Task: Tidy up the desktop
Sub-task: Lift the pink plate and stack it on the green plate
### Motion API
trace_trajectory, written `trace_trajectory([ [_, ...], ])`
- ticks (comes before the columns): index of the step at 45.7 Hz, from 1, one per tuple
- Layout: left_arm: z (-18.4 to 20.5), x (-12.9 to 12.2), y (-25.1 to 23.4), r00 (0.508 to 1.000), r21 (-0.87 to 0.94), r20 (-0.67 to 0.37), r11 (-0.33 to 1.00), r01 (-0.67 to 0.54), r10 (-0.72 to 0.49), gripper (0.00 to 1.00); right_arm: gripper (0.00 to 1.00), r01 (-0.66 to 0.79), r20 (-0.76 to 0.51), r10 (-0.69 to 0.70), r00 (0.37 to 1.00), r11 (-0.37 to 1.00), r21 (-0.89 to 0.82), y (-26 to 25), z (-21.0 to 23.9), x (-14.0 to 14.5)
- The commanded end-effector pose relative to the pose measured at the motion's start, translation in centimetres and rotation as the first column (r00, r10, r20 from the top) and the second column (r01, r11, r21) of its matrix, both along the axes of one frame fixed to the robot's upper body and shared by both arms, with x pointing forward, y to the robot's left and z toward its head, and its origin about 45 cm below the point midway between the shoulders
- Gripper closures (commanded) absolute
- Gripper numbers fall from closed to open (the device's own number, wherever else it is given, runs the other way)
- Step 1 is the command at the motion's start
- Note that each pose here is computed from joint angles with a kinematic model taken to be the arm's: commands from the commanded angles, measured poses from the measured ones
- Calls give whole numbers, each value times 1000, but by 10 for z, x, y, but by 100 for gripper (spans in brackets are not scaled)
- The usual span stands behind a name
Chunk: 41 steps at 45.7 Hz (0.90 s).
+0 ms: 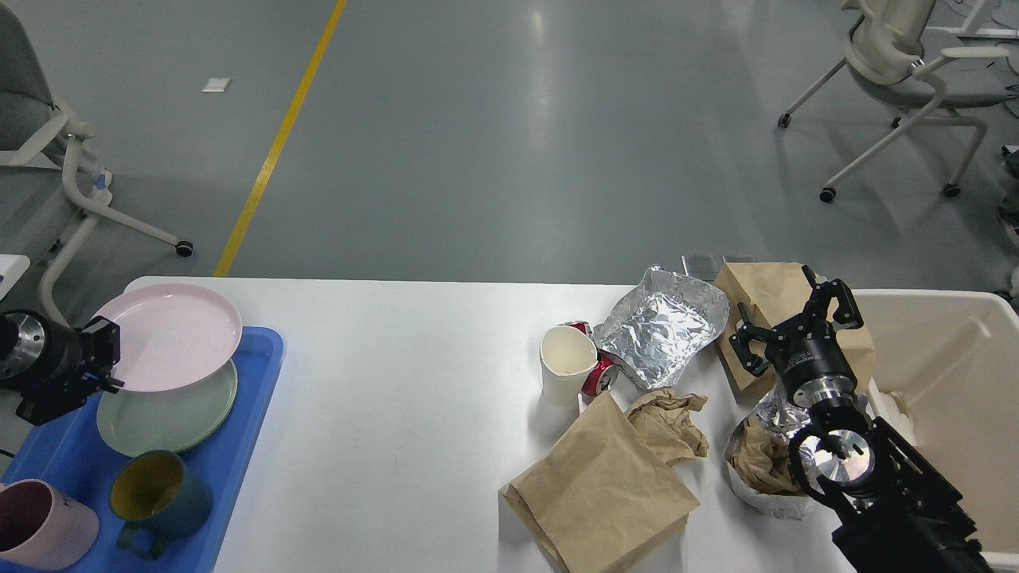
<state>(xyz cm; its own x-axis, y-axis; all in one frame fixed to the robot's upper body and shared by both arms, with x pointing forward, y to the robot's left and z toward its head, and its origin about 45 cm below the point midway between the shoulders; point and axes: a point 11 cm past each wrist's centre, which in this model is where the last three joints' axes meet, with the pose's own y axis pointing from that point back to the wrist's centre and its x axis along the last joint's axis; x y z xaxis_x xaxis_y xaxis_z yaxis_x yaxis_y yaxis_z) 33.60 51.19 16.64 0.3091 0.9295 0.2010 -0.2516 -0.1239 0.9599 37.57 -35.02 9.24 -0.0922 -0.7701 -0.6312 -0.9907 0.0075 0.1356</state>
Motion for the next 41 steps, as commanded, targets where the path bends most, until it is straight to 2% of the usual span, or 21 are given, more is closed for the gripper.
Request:
trace_trajectory([
  [1,-17,-11,3,1000,-2,-22,1000,-6,6,100,0,0,0,0,1000,1000,0,0,0,0],
  [34,-23,-18,12,1000,40,-26,999,-16,17,100,0,0,0,0,1000,1000,0,0,0,0],
  [39,-22,-16,12,1000,40,-18,999,-16,16,88,0,1,1,-1,1000,1000,0,0,0,0],
  [41,-21,-16,13,1000,41,-17,999,-17,18,80,0,0,0,0,1000,1000,0,0,0,0],
])
